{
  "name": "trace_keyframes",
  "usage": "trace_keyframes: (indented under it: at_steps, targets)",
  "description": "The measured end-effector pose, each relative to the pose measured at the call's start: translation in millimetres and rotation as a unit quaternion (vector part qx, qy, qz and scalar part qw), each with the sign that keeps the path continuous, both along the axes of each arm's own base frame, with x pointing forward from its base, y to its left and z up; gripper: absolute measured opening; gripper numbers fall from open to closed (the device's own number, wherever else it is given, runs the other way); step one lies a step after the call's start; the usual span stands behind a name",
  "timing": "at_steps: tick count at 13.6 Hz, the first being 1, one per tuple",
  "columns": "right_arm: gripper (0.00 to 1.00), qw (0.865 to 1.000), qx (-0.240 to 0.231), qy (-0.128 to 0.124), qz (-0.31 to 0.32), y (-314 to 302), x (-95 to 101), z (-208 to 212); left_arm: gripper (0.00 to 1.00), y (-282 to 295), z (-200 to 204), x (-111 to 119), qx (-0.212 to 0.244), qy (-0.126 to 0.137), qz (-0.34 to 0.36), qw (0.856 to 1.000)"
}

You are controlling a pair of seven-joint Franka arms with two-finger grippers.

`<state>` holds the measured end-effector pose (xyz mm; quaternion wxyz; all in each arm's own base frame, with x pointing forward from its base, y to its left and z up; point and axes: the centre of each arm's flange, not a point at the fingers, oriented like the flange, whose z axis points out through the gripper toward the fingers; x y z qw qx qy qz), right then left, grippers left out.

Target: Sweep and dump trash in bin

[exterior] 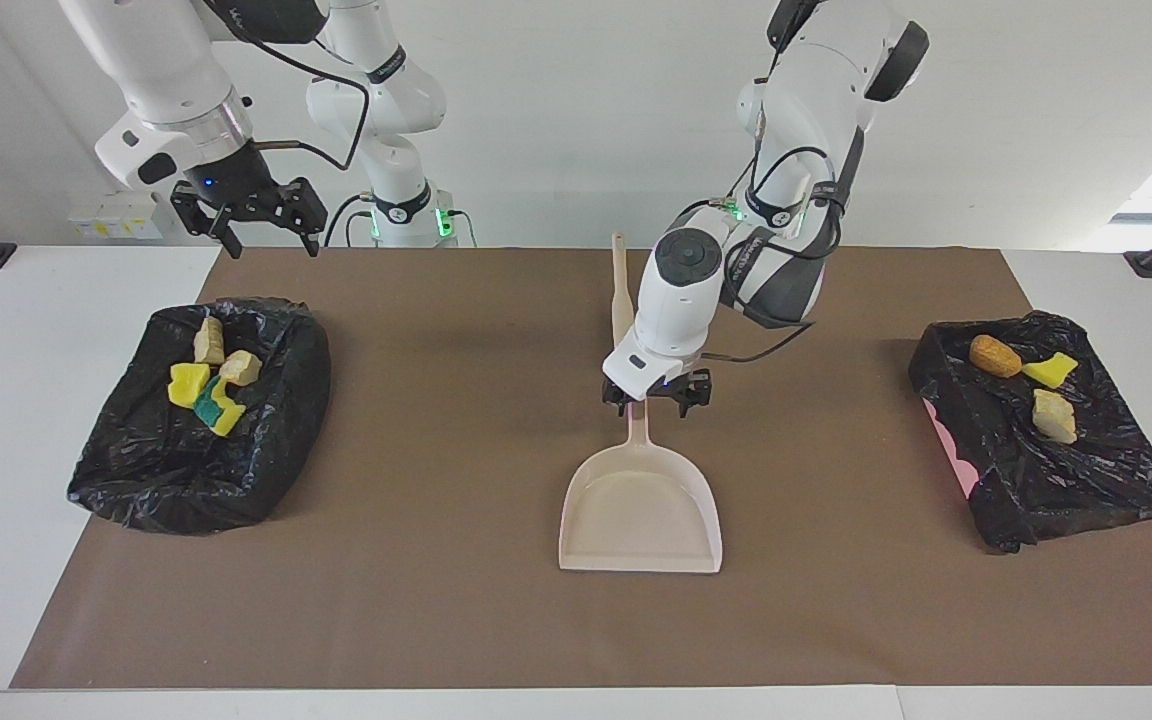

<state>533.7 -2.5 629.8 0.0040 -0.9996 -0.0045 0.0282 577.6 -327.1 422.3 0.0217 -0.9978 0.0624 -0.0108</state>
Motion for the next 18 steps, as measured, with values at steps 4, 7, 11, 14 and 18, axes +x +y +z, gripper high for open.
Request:
trace_keyframes:
  at_steps: [4, 7, 11, 14, 18]
  targets:
    - [1.00, 1.000, 0.000, 0.000, 0.000, 0.0, 0.0, 0.0, 1.00, 71.7, 77.9, -3.6, 0.012, -0.010, -0.014, 1.000]
    - [1.00, 1.000, 0.000, 0.000, 0.000, 0.0, 0.0, 0.0, 1.00, 144.1, 140.7, -21.4, 0.006, -0.010, -0.038, 0.999]
    - [1.00, 1.000, 0.000, 0.000, 0.000, 0.0, 0.0, 0.0, 1.00, 217.7, 201.6, -42.3, 0.006, -0.034, -0.048, 0.998]
    - [1.00, 1.000, 0.000, 0.000, 0.000, 0.0, 0.0, 0.0, 1.00, 244.8, 238.7, -58.4, 0.004, -0.026, -0.057, 0.998]
    - [1.00, 1.000, 0.000, 0.000, 0.000, 0.0, 0.0, 0.0, 1.00, 279.5, 262.7, -64.1, -0.020, -0.008, -0.058, 0.998]
